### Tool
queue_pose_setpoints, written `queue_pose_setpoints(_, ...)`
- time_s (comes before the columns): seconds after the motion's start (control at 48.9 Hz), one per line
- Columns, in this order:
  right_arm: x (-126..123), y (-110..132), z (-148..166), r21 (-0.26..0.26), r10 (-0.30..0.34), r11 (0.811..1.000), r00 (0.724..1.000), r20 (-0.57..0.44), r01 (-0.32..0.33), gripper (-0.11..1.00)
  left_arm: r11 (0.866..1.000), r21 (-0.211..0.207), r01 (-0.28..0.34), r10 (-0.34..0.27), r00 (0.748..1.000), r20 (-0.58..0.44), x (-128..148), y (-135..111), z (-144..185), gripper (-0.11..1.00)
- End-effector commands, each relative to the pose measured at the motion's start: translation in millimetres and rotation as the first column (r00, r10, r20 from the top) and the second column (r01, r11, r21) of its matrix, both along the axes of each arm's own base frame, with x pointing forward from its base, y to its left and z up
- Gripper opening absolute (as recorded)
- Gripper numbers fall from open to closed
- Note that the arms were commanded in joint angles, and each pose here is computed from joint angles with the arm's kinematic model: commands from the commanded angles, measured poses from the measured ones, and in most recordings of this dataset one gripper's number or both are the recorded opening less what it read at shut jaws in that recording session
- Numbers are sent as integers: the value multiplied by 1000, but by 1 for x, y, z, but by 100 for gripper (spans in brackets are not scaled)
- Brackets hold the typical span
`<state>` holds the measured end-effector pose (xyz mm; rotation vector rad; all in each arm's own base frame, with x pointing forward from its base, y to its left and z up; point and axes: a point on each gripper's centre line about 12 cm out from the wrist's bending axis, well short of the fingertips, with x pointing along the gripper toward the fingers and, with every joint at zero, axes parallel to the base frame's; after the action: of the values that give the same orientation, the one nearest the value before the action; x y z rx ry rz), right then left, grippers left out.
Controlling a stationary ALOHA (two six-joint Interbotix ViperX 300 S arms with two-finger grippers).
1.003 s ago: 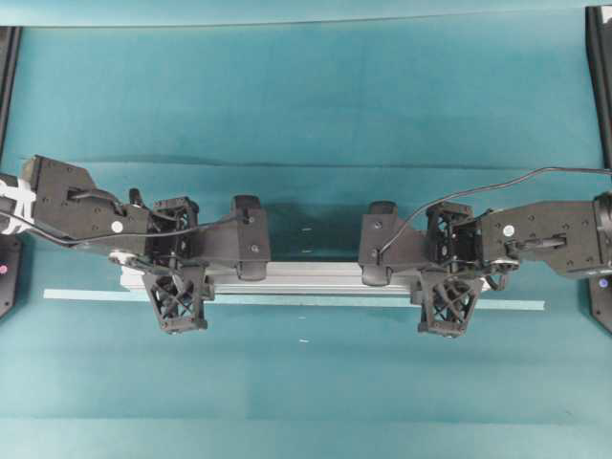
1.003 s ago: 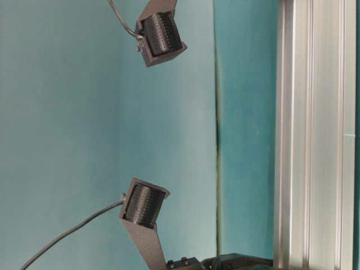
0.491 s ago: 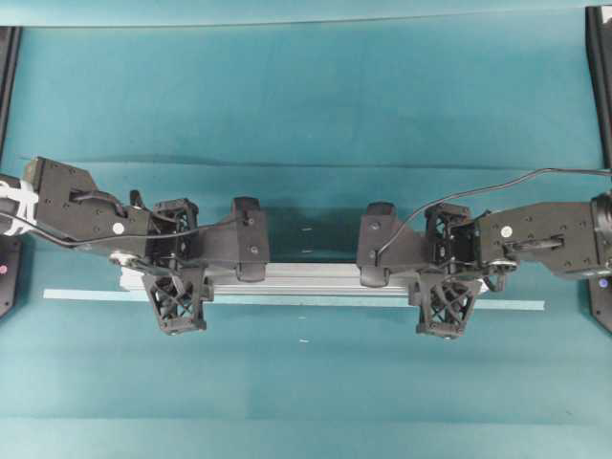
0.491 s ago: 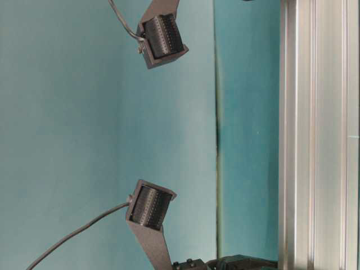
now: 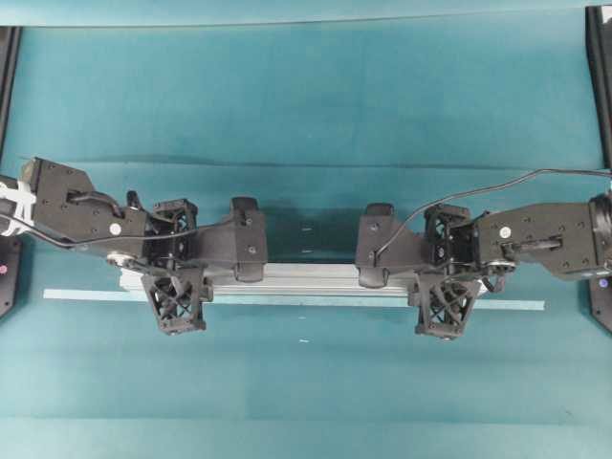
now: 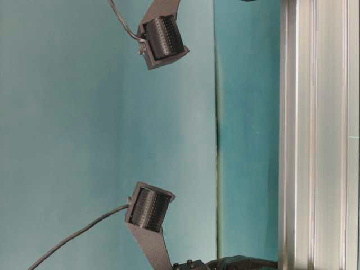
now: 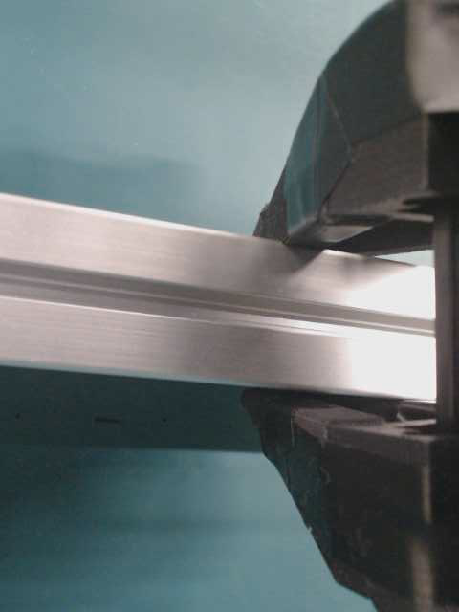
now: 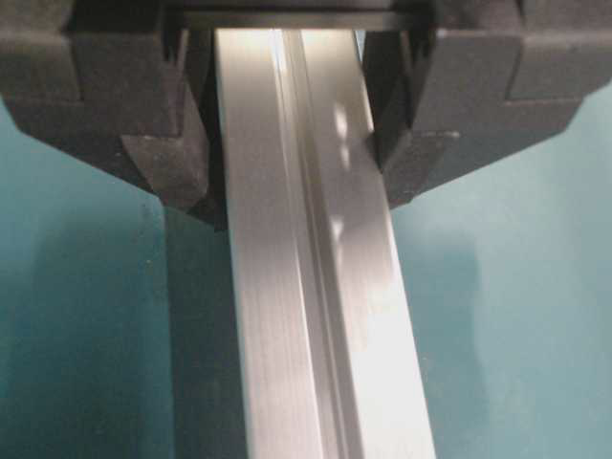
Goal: Lift the metal rail with both hands and move it towards you.
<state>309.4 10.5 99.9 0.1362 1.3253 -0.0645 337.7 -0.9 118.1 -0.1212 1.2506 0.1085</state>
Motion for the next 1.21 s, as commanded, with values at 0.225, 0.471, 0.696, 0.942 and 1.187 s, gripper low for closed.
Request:
queue_pose_setpoints(0.225,0,6,-5,27,-46,999,999,-3,46,40,1000,-12,-19,20,995,101,11,1,4,29)
queue_pose_setpoints(0.471,-1,5,-5,33,-74,997,997,-8,74,40,1000,-6,5,-4,995,102,10,-2,3,29)
queue_pose_setpoints(0.696,0,5,-5,34,-79,996,997,-5,79,46,1000,-7,5,-4,995,102,10,-2,3,29)
queue_pose_setpoints(0.942,1,6,-5,46,-96,994,995,-3,96,92,1000,-7,9,-9,995,101,10,-4,3,70)
queue_pose_setpoints(1.187,6,6,-3,52,-105,993,994,31,103,96,1000,1,29,-29,997,75,1,-4,-2,96)
